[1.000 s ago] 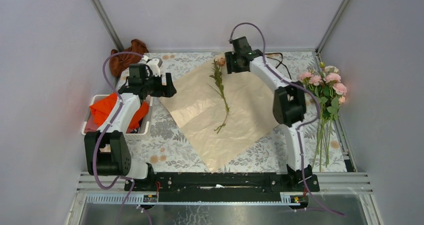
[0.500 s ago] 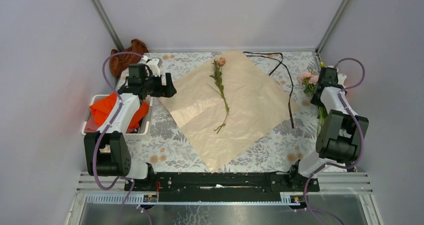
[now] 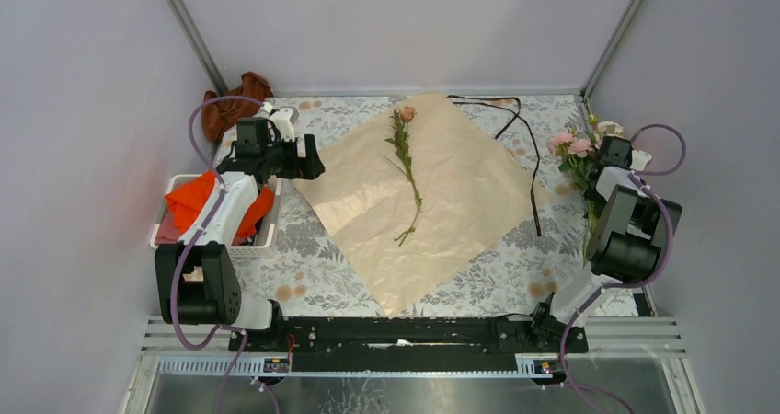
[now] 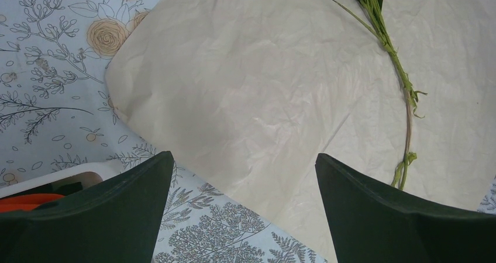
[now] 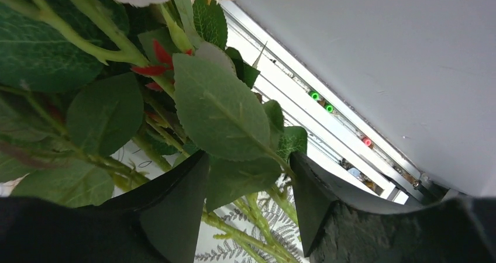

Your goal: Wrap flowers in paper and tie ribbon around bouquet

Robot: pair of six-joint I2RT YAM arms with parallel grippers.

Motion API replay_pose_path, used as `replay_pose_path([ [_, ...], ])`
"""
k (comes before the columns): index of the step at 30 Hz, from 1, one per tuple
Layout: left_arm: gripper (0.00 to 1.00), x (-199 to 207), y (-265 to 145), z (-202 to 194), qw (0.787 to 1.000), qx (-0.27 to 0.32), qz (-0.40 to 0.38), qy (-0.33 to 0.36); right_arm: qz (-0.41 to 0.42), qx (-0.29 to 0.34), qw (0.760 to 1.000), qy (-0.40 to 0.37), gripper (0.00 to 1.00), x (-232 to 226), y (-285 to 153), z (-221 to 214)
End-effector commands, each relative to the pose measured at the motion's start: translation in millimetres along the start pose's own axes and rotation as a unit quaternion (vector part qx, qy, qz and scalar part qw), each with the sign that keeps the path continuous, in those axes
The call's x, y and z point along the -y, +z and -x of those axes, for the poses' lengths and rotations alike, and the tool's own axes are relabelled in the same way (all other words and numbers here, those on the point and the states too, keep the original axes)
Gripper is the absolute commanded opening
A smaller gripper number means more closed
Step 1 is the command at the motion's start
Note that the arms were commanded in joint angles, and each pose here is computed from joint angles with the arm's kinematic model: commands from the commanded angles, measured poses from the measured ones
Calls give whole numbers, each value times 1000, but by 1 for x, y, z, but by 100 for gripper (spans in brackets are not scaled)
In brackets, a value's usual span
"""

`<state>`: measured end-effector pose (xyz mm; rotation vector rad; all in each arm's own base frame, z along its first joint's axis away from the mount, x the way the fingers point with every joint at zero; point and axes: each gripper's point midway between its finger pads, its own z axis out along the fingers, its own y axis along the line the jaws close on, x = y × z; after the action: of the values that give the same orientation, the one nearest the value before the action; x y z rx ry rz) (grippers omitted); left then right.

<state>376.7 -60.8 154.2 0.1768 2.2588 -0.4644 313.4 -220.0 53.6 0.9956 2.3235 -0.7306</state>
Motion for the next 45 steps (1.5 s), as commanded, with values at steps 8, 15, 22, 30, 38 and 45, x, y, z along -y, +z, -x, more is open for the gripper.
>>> replay_pose_path([
  [8,99,-1,-3,8,1000,11,3,7,-50,45,998,9,31,16,0,39],
  [15,99,0,-4,8,1000,13,-1,9,-48,152,986,53,6,48,-64,95],
  [22,99,2,-4,8,1000,14,-5,9,-72,254,964,32,0,73,-151,150],
  [30,99,4,-9,10,1000,19,-7,14,340,365,865,-53,0,-74,-344,152],
  [38,99,-3,-2,2,1000,3,2,21,673,186,714,-54,0,-263,-443,24],
  [45,99,-6,2,-4,1000,-5,2,17,670,37,733,-109,0,-399,-422,-71],
])
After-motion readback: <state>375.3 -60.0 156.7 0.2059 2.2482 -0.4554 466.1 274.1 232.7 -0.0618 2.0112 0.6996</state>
